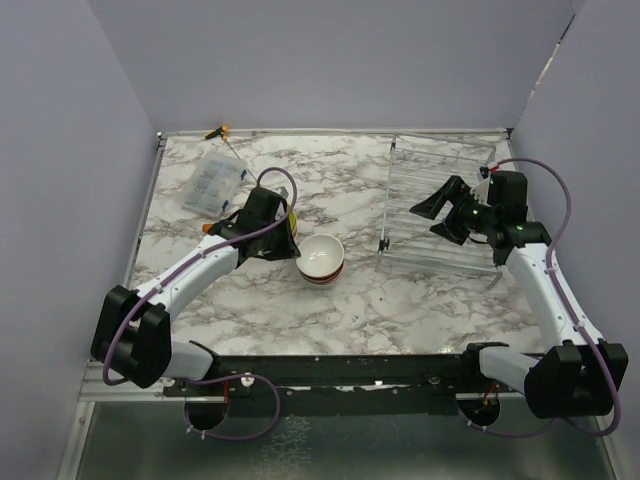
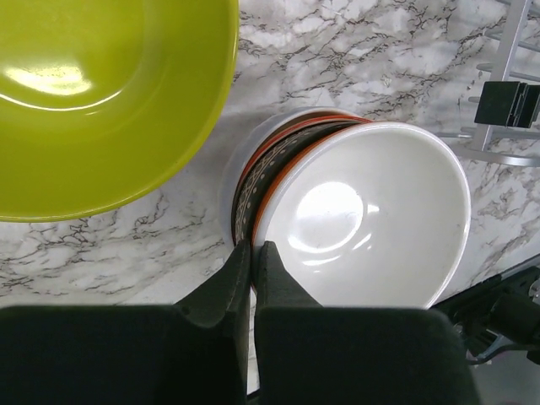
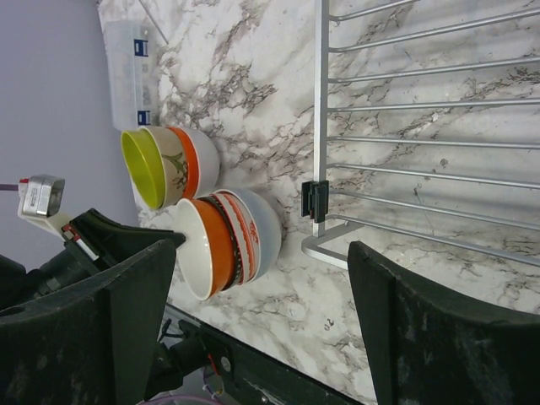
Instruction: Load the bowls into the dish rack
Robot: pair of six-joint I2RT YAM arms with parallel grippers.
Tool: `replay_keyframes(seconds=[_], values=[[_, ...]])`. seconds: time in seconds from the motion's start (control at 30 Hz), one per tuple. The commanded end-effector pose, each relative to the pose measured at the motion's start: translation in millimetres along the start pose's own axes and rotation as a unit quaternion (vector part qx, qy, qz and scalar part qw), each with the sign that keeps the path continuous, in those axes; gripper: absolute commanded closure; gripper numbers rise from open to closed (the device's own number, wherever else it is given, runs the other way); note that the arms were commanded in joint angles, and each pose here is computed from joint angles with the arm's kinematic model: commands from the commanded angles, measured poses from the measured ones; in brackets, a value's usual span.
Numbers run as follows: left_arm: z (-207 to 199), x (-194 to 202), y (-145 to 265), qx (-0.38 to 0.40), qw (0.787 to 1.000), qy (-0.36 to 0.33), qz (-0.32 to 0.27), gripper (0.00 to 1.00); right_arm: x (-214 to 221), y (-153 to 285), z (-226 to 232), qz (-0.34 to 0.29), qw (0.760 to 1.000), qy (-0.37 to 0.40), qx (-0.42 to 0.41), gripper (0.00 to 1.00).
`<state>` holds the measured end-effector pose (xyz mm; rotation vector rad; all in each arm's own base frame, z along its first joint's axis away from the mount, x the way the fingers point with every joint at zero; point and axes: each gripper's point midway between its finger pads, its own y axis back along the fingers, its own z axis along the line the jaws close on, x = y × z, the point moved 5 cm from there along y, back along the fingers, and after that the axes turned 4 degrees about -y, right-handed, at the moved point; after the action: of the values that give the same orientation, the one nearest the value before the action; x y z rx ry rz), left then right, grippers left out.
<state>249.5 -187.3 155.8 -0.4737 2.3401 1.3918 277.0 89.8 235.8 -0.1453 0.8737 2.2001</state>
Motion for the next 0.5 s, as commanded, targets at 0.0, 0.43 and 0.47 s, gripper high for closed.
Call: replay_keyframes(seconds=[0.0,0.43,0.47], values=[[-12,-14,12,0.014,1.0,-0.006,-0.023,1.0,-2,4,2,-0.01,1.0,-0.005,0.005,0.14],[-37,-48,48,0.042,0.995,-0.019,-0.093,1.0,5,6,17,0.004,0.997,0.017,-0.074,0.04],[-38,-49,50,0.043,0.994,-0.02,-0.096,1.0,8,6,19,0.011,0.996,0.022,-0.091,0.03]])
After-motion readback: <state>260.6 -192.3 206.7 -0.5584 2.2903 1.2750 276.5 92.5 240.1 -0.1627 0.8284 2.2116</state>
